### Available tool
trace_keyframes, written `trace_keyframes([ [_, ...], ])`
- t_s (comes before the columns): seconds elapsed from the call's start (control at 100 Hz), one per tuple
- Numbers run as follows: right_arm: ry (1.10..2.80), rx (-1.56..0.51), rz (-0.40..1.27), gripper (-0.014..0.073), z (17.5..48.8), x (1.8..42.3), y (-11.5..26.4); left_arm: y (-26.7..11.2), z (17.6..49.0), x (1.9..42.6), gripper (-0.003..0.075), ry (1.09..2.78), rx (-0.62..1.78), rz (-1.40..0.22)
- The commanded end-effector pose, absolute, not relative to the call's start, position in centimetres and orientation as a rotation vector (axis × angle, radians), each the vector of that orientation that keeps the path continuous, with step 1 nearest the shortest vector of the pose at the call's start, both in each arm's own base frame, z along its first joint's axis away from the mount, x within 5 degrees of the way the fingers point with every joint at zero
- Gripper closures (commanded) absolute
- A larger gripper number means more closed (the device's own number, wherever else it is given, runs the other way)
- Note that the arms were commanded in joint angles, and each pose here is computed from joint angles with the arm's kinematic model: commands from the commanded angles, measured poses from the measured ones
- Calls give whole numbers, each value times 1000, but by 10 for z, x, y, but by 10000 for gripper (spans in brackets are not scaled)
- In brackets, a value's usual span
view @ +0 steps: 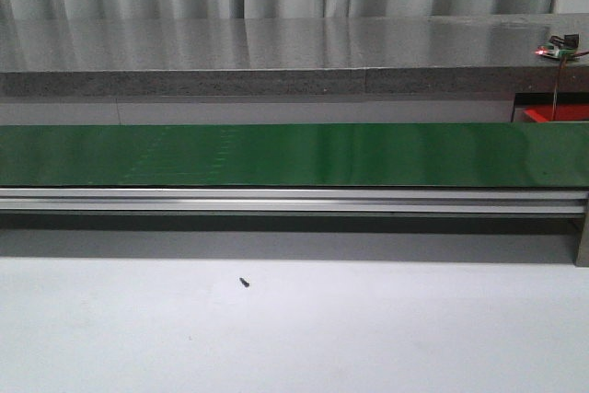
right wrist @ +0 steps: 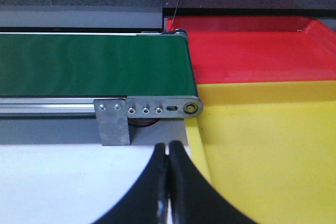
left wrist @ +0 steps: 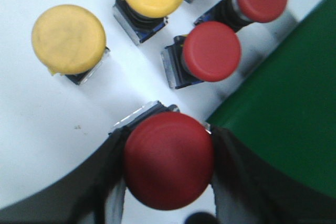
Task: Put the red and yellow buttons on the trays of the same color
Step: 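Grasp a red push-button with the left gripper, then set the red button on the near end of the green belt, release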
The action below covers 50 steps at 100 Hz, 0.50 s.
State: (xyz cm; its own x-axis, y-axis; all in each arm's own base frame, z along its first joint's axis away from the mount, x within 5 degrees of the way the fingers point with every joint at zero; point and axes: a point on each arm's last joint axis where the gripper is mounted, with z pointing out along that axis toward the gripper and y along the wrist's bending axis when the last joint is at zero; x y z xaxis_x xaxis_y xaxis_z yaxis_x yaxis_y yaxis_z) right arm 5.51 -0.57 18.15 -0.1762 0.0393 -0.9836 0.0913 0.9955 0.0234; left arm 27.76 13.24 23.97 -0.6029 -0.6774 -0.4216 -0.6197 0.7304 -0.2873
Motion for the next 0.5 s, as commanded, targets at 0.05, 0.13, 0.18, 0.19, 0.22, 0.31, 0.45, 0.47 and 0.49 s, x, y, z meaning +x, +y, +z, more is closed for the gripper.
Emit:
trace_keyframes([
  [0.05,1639,87,-53,661,195,54,-5,125,284,267,537,2300,-882,-120],
  [0.13,1639,87,-53,661,195,54,-5,122,294,261,537,2280,-859,-116],
  [0.18,1639,87,-53,661,195,54,-5,119,299,261,537,2290,-841,-123],
  [0.19,1639,87,-53,661,195,54,-5,118,300,262,537,2295,-832,-124],
  [0.22,1639,87,-53,661,195,54,-5,115,303,263,537,2306,-802,-125],
  [0.31,1639,87,-53,661,195,54,-5,108,315,270,538,2300,-738,-133],
  [0.45,1639,87,-53,661,195,54,-5,97,330,280,538,2296,-667,-154],
  [0.47,1639,87,-53,661,195,54,-5,96,332,282,538,2298,-659,-158],
  [0.49,1639,87,-53,661,195,54,-5,95,331,284,538,2310,-653,-164],
])
